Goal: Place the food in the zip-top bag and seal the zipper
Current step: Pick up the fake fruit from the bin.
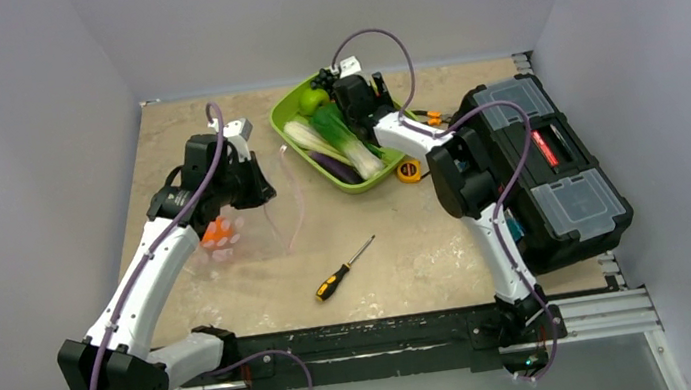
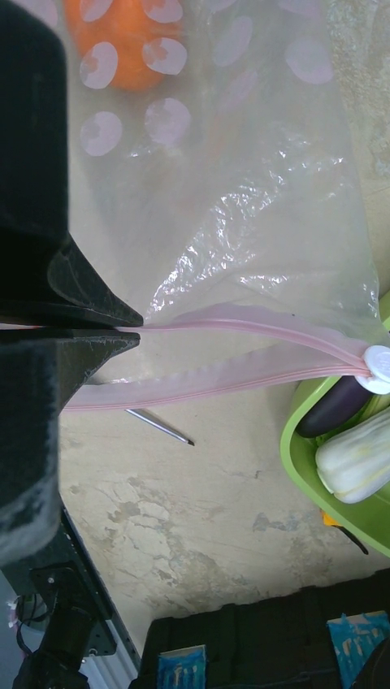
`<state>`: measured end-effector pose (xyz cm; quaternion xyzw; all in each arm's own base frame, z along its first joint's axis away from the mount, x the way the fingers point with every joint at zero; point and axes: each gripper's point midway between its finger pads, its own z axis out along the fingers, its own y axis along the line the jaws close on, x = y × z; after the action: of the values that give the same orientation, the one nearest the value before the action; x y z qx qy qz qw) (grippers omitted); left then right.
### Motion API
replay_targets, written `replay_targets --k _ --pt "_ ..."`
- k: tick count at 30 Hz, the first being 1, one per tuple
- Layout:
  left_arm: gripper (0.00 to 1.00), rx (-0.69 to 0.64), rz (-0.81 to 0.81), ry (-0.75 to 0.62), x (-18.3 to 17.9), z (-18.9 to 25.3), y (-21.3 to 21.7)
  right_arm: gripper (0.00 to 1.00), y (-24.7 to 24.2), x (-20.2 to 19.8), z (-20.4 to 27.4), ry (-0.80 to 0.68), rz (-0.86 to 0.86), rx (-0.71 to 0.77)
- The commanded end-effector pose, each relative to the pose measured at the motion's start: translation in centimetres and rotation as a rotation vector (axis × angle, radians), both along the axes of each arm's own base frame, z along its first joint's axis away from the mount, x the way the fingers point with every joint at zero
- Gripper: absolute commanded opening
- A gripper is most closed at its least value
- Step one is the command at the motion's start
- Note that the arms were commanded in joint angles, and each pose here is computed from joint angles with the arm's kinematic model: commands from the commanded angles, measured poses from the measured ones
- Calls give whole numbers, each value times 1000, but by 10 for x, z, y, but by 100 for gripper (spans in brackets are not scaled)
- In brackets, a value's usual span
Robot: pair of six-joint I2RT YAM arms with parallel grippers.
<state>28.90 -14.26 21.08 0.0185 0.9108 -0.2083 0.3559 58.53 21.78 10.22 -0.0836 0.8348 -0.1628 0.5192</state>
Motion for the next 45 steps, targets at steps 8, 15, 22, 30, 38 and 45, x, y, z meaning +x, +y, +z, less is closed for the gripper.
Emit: replay_targets --k 8,15,22,30,38,45 --pt "0 -27 -3 -27 9 14 -1 65 -8 15 9 -41 -17 -67" --pt "0 -28 -4 -19 9 12 -1 47 -6 14 23 -54 -9 -47" --pt "0 -9 10 -16 10 9 3 14 0 -1 71 -88 28 64" --pt "0 27 34 -28 11 9 11 1 31 -60 122 -87 221 423" --pt "0 27 33 -12 12 5 9 0 66 -155 156 -102 539 819" --pt "0 38 41 -13 13 4 11 0 118 -250 187 -48 999 1170"
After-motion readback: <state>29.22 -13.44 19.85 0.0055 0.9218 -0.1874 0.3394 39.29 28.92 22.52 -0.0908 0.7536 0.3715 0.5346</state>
